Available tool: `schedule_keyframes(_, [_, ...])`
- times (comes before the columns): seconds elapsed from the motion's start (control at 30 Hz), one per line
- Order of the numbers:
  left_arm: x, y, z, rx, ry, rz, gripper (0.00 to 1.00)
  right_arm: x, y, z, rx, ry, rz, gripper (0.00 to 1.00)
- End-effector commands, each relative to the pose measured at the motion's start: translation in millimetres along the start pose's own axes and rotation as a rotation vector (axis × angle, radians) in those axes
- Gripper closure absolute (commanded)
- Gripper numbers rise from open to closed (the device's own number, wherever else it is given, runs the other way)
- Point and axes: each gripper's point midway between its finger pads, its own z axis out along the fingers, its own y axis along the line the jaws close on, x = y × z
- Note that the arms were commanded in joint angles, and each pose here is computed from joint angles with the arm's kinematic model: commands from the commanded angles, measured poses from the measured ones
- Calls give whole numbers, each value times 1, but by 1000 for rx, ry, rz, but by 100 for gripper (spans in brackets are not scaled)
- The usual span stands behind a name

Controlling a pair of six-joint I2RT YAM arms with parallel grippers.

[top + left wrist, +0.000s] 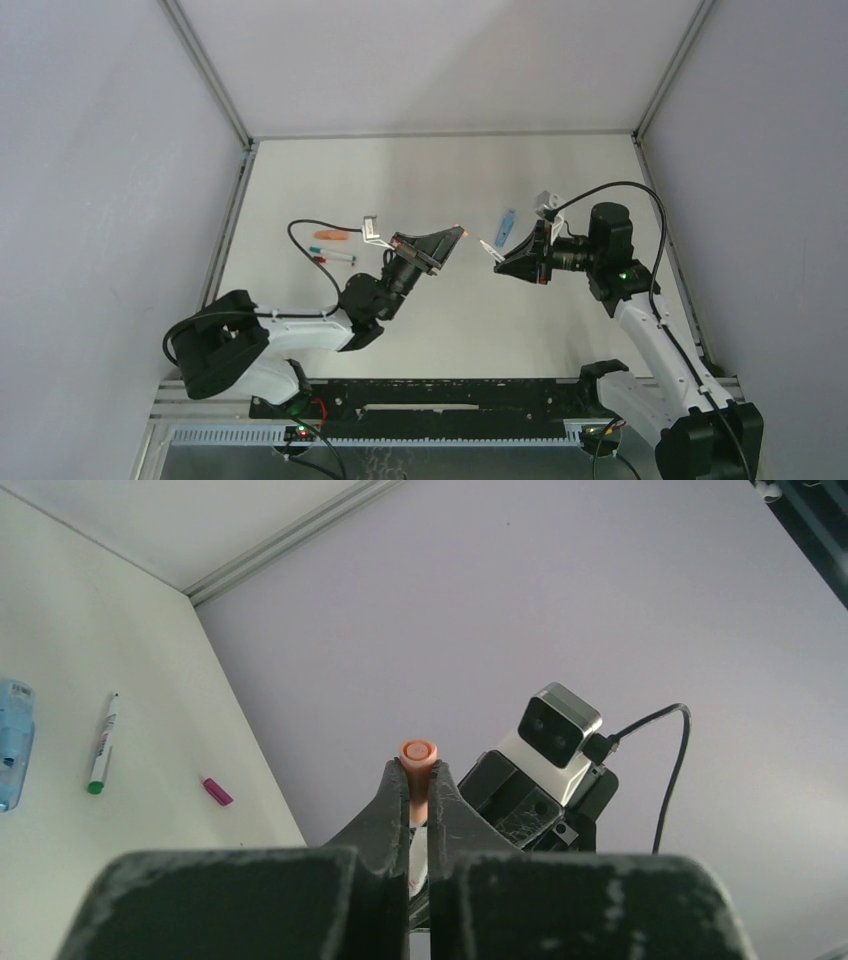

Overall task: Insert the pens into the pen caps
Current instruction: Insert the pen cap onto the pen.

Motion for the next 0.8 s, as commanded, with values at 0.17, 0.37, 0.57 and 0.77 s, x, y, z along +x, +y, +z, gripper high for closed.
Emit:
schedule_keyframes(0.17, [-5,-33,14,92,-32,-61,100,0,-1,5,6,1,-10,100])
schedule_keyframes(0.37, [0,-32,17,90,-22,-66,100,1,0,7,2,4,-11,100])
schedule_keyframes(0.57, [4,-29,19,81,-12,-67,100,0,1,7,-1,4,-13,100])
schedule_keyframes(0.77, [8,-27,20,73,1,-69,100,-1,0,7,7,0,-16,100])
